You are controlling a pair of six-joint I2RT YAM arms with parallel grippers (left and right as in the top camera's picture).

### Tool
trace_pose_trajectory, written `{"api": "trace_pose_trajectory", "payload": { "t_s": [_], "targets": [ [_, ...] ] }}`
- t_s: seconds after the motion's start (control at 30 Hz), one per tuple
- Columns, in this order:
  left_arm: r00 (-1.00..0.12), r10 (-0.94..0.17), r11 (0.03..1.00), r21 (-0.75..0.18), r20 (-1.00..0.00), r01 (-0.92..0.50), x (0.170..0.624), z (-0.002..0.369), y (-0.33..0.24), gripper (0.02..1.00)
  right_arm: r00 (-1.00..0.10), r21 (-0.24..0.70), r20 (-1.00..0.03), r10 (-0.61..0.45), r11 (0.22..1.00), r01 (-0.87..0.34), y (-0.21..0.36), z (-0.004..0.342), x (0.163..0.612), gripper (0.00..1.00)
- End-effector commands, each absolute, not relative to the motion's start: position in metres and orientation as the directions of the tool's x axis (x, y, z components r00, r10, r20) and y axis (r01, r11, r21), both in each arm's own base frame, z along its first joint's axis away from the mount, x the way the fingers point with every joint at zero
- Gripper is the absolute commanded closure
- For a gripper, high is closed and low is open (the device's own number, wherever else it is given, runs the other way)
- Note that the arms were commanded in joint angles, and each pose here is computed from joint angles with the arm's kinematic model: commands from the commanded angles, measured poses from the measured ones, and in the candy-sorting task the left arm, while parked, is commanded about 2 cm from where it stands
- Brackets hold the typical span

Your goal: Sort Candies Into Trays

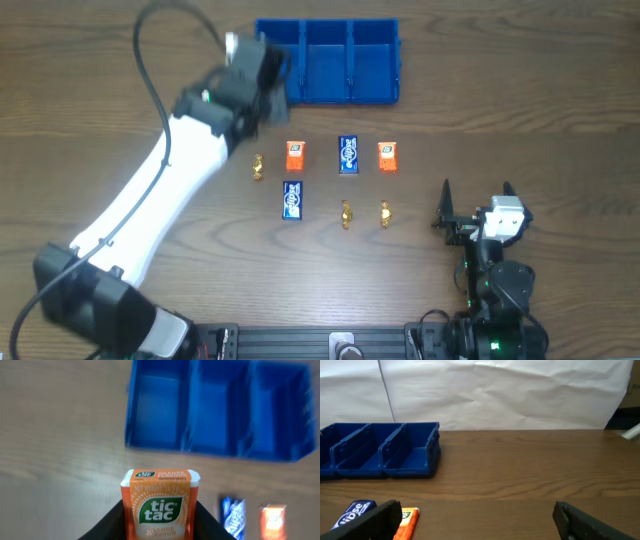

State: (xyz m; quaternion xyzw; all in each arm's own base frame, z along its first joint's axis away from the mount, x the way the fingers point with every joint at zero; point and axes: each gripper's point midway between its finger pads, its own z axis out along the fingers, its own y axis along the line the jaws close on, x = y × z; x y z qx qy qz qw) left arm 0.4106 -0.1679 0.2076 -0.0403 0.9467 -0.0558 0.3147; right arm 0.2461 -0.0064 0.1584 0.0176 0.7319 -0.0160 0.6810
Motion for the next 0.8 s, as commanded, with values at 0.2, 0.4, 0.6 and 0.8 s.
{"api": "trace_pose_trajectory", "payload": {
  "t_s": [0.2,0.4,0.6,0.8],
  "targets": [
    [-0.796,-0.065,0.998,-0.055,-0.601,-0.041,0.541,0.194,-0.182,0.722,-0.072,-0.013,-0.997,-0.01,0.999,0.048,-0.007,0.158,0.246,0.003],
    [-0.823,-0.07,0.997,-0.046,-0.563,-0.053,0.561,0.154,-0.176,0.711,-0.072,-0.013,-0.997,-0.01,0.999,0.048,-0.007,0.158,0.246,0.003],
    [-0.846,-0.026,1.0,-0.029,-0.533,-0.012,0.562,0.132,-0.179,0.641,-0.072,-0.013,-0.997,-0.01,0.999,0.048,-0.007,0.158,0.246,0.003],
    [-0.844,-0.014,0.999,-0.032,-0.536,0.003,0.558,0.139,-0.183,0.257,-0.072,-0.013,-0.997,-0.01,0.999,0.048,-0.007,0.158,0.246,0.003]
  ]
}}
